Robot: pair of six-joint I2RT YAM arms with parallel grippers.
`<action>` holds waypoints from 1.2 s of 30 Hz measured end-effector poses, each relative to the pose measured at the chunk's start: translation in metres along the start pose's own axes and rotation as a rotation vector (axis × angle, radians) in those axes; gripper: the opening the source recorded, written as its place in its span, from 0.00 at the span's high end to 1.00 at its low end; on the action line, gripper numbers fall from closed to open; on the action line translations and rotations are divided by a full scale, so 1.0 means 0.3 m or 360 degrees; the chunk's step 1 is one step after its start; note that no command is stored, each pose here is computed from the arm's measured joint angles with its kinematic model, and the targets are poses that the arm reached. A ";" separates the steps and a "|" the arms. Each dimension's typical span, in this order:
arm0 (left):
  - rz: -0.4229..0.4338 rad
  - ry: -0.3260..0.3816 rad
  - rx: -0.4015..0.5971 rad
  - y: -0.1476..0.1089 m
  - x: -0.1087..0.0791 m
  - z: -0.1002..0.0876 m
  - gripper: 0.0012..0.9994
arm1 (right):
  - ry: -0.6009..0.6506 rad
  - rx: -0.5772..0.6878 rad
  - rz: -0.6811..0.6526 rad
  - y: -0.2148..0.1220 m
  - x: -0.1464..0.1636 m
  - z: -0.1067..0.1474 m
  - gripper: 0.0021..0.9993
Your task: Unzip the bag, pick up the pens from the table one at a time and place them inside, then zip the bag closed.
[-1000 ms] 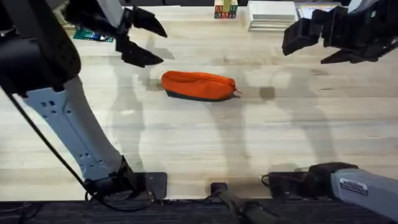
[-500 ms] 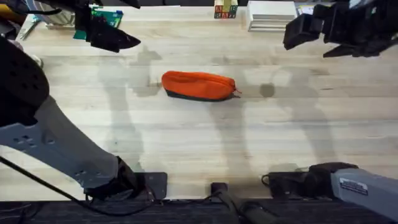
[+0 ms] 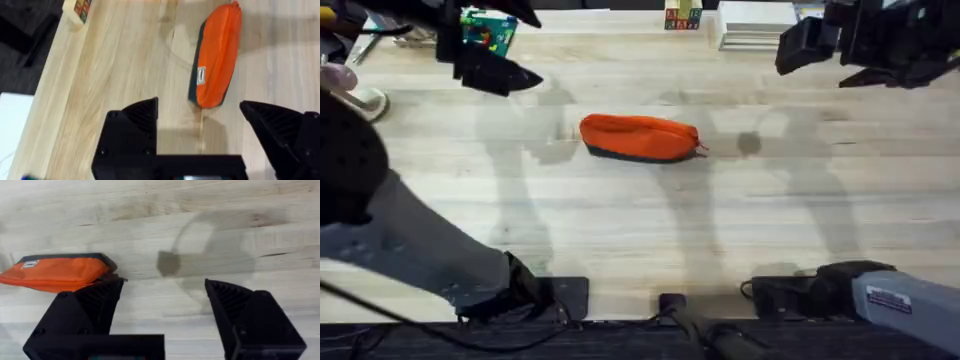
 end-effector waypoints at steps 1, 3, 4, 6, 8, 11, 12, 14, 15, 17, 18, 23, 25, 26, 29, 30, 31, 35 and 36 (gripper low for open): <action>-0.0021 0.0003 0.0019 -0.011 -0.009 0.002 0.00 | -0.0001 -0.0001 0.0000 0.000 0.000 0.000 0.00; -0.0176 0.0002 0.0124 -0.081 -0.045 0.004 0.00 | -0.0001 -0.0001 0.0000 0.000 0.000 0.000 0.00; -0.0222 -0.0003 0.0150 -0.097 -0.051 0.002 0.00 | -0.0001 -0.0002 -0.0001 0.000 0.000 -0.001 0.00; -0.0359 -0.0039 0.0240 -0.124 -0.079 -0.012 0.00 | -0.0002 -0.0023 -0.0012 0.000 0.005 -0.009 0.00; -0.0390 -0.0073 0.0272 -0.112 -0.101 -0.012 0.00 | -0.0002 -0.0035 -0.0019 0.000 0.007 -0.013 0.00; -0.0422 -0.0179 0.0350 -0.069 -0.163 0.009 0.00 | -0.0001 -0.0035 -0.0019 0.000 0.008 -0.014 0.00; -0.0436 -0.0199 0.0364 -0.062 -0.171 0.010 0.00 | -0.0002 -0.0035 -0.0020 0.000 0.008 -0.014 0.00; -0.0473 -0.0238 0.0389 -0.050 -0.176 0.008 0.00 | -0.0002 -0.0035 -0.0020 0.000 0.008 -0.014 0.00; -0.0491 -0.0258 0.0399 -0.042 -0.175 0.003 0.00 | -0.0002 -0.0035 -0.0020 0.000 0.008 -0.014 0.00; -0.0499 -0.0306 0.0413 -0.016 -0.170 -0.012 0.00 | -0.0002 -0.0035 -0.0020 0.000 0.008 -0.014 0.00; -0.0488 -0.0324 0.0423 0.001 -0.167 -0.021 0.00 | -0.0002 -0.0035 -0.0019 0.000 0.008 -0.014 0.00; -0.0348 -0.0324 0.0565 0.131 -0.169 -0.079 0.00 | -0.0002 -0.0035 -0.0019 0.000 0.007 -0.014 0.00; -0.0409 -0.0357 0.0764 0.226 -0.143 -0.130 0.00 | -0.0002 -0.0033 -0.0018 0.000 0.007 -0.013 0.00; -0.0459 -0.0408 0.0787 0.227 -0.133 -0.131 0.00 | -0.0002 -0.0033 -0.0018 0.000 0.007 -0.013 0.00; -0.0599 -0.0623 0.0824 0.218 -0.112 -0.121 0.00 | -0.0002 -0.0032 -0.0018 0.000 0.007 -0.013 0.00; -0.0638 -0.0707 0.0826 0.214 -0.110 -0.118 0.00 | -0.0002 -0.0032 -0.0018 0.000 0.007 -0.013 0.00; -0.0673 -0.0792 0.0829 0.211 -0.109 -0.114 0.00 | -0.0002 -0.0032 -0.0018 0.000 0.007 -0.013 0.00; -0.0784 -0.1072 0.0804 0.204 -0.105 -0.106 0.00 | -0.0002 -0.0028 -0.0016 0.000 0.006 -0.011 0.00; -0.0807 -0.1122 0.0795 0.203 -0.103 -0.105 0.00 | -0.0002 -0.0028 -0.0016 0.000 0.006 -0.011 0.00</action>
Point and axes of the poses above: each hand's point on the last joint's axis, 136 mm out from that joint toward the fingers, its own y axis out along the fingers, its own x axis along the line the jaws close on, z = x × y, the point moved 6 cm from there along -y, back along the fingers, and after that the axes turned 14 degrees about y, right-handed, at the moved point
